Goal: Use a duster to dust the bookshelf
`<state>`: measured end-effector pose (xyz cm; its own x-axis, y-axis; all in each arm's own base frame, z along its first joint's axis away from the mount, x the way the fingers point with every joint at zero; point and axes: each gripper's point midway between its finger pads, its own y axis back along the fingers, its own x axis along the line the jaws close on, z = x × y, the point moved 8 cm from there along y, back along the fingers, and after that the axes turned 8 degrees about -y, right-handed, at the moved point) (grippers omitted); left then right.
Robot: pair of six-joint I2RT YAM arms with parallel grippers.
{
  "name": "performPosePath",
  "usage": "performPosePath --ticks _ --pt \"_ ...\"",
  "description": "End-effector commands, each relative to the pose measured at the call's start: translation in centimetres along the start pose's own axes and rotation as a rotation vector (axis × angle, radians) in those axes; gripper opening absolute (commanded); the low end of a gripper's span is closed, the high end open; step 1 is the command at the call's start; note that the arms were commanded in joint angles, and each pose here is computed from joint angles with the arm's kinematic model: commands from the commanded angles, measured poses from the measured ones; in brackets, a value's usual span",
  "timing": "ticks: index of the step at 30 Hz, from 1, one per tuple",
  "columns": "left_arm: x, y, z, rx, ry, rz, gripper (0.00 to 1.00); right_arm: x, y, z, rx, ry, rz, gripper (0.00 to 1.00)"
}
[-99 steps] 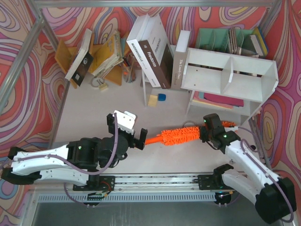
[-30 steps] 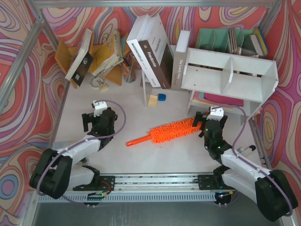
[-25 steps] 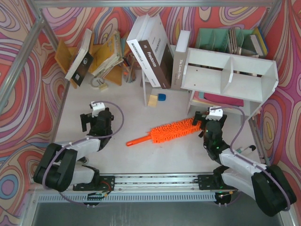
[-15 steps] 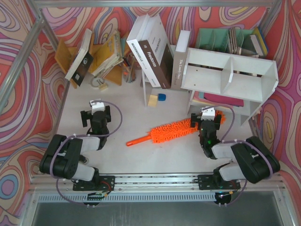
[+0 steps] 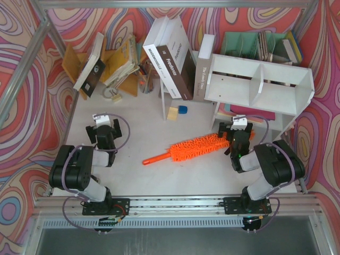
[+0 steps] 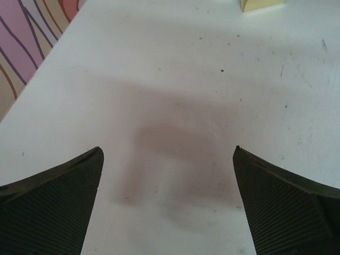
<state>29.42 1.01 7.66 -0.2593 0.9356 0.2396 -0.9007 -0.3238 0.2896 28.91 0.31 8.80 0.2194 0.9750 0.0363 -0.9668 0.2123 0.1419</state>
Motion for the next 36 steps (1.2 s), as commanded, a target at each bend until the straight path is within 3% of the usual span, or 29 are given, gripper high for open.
performPosePath --ticks 1,36 --pt "0.1 -0.6 0.8 -0.016 0.061 0.005 0.98 0.7 -1.5 0.2 -0.04 -0.024 0.072 0.99" --pt "0.2 -0.9 0.8 0.013 0.065 -0.002 0.98 0.6 -2.6 -0.4 0.005 -0.026 0.038 0.99"
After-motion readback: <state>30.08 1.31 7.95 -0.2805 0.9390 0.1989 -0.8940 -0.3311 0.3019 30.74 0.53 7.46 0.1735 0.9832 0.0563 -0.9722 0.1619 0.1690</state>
